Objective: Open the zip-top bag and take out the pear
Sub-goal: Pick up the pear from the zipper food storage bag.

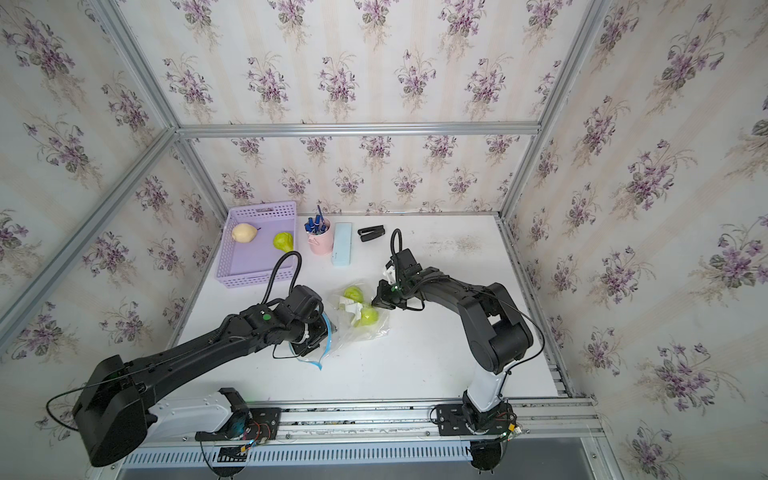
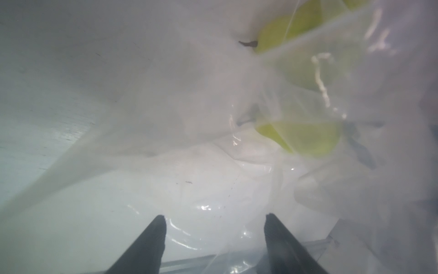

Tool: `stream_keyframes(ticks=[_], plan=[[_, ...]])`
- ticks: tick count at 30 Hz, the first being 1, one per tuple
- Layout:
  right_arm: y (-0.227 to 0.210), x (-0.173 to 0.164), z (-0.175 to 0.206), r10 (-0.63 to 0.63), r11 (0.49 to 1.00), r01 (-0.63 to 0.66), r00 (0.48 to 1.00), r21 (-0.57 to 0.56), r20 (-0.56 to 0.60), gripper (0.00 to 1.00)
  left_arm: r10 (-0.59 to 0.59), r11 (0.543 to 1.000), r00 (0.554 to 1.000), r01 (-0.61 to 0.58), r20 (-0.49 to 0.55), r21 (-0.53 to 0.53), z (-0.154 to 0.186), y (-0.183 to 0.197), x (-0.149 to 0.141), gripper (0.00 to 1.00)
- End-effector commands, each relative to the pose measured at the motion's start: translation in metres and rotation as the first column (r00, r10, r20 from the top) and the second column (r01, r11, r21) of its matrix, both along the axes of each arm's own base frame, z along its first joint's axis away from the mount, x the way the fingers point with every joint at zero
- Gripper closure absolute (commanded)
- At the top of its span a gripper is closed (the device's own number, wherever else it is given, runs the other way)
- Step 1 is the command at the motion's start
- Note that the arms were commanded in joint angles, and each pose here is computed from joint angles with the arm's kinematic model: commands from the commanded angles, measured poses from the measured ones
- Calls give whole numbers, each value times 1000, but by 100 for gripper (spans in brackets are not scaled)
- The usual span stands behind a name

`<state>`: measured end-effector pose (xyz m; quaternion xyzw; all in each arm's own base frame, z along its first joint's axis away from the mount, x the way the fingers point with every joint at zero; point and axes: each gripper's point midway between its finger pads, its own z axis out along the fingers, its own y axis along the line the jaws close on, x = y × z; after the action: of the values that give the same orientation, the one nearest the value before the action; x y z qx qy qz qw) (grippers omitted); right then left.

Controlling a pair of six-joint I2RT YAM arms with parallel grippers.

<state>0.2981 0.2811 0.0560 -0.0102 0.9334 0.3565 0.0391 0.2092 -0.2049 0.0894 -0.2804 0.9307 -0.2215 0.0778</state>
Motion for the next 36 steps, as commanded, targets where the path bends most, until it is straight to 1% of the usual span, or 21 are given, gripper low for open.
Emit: stream_keyframes(ticks=[1, 2, 3, 6, 8, 13, 17, 18, 23, 25, 27, 30, 33, 36], plan=[[4, -3, -11, -10, 1000, 11, 1000, 26, -24, 100, -2, 1000, 999, 3, 32, -22, 0, -6, 8, 31], [4, -3, -14, -10, 1000, 11, 999, 25, -30, 100, -2, 1000, 1000, 3, 31, -24, 0, -7, 8, 30], [13, -15, -18, 28, 1000, -27, 999, 15, -35, 100, -2, 1000, 999, 3, 33, -27, 0, -8, 9, 30], [22, -29, -31, 77, 997, -77, 995, 3, -59, 100, -13, 1000, 1000, 13, 22, -18, -5, -11, 8, 30], [27, -35, -37, 87, 996, -88, 994, 2, -69, 100, -21, 1000, 1000, 21, 2, -2, -12, -12, 5, 30], [33, -43, -41, 105, 995, -104, 991, 10, -82, 100, -30, 999, 1000, 30, -8, 32, -24, -16, 5, 30], [35, -50, -42, 117, 993, -116, 989, 23, -93, 100, -58, 998, 998, 58, 16, 36, -24, -27, 12, 29], [36, -51, -42, 122, 992, -120, 988, 26, -95, 100, -74, 995, 997, 74, -3, 66, -31, -28, 12, 28], [40, -59, -44, 148, 989, -144, 983, 44, -107, 100, -127, 984, 992, 128, -17, 123, -36, -36, 19, 28], [42, -62, -44, 161, 986, -156, 981, 53, -111, 100, -137, 980, 990, 137, -8, 141, -36, -39, 22, 27], [43, -66, -44, 171, 984, -165, 978, 63, -116, 100, -146, 984, 989, 143, 30, 103, -32, -49, 29, 26], [44, -69, -42, 179, 982, -171, 977, 76, -119, 100, -184, 980, 980, 177, 81, 91, -19, -62, 33, 23], [44, -71, -41, 182, 982, -173, 975, 83, -124, 100, -207, 977, 971, 200, 119, 70, -9, -73, 34, 19], [44, -72, -39, 182, 981, -172, 976, 86, -120, 100, -215, 975, 965, 205, 149, 83, -3, -76, 35, 14]])
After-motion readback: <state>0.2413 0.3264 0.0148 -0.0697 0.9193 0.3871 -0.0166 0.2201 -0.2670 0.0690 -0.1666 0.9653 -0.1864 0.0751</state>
